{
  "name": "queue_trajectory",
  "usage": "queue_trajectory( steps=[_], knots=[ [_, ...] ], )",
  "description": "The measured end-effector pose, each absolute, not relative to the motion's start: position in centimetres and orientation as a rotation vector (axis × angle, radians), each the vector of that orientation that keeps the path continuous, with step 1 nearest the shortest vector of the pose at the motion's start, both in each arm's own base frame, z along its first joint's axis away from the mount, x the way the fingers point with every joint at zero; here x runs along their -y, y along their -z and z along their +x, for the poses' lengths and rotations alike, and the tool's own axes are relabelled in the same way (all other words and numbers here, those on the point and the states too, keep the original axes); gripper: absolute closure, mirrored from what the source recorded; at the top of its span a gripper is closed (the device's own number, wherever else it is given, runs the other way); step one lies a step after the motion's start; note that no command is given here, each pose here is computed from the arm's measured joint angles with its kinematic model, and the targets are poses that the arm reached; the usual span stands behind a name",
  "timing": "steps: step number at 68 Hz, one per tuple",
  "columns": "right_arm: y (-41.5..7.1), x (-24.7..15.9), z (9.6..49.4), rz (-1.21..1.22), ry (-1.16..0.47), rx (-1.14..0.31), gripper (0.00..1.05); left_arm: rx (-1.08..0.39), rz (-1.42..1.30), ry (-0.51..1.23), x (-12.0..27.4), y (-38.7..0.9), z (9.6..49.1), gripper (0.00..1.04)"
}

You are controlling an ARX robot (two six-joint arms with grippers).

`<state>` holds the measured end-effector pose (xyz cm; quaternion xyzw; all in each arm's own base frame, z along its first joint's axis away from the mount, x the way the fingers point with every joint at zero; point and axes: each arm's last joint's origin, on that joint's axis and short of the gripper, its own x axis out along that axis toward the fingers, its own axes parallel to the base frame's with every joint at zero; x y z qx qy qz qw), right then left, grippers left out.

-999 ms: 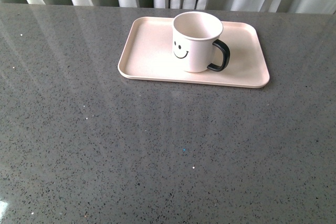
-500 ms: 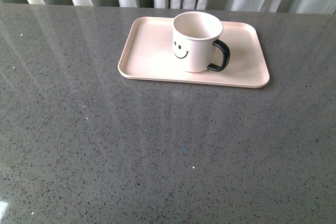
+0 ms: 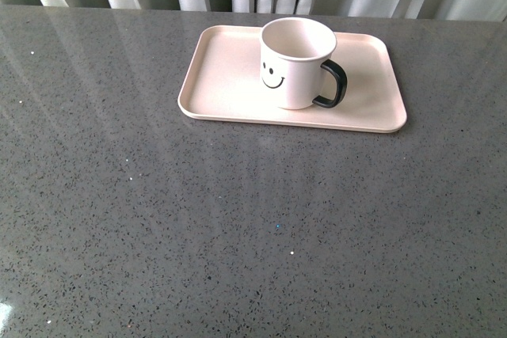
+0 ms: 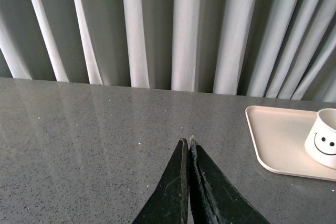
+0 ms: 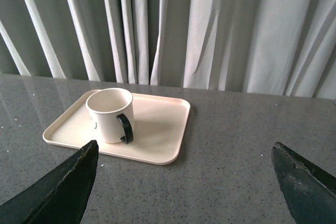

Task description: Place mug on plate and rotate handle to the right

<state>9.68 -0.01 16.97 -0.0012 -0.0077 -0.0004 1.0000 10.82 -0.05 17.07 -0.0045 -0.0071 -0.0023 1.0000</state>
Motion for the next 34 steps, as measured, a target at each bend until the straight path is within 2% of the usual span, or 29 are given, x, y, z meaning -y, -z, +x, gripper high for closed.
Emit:
queue_trajectory(
  steps=[6,34],
  knots=[
    [-16.97,0.01,9.68,-0.002,0.001,0.015,0.09,-0.022,-0.009,0.004,0.05,-16.60,10.14,1.03],
    [-16.97,0.01,9.68,-0.002,0.001,0.015,0.09,-0.003,-0.008,0.002,0.02,-16.68,9.79,1.03]
  ],
)
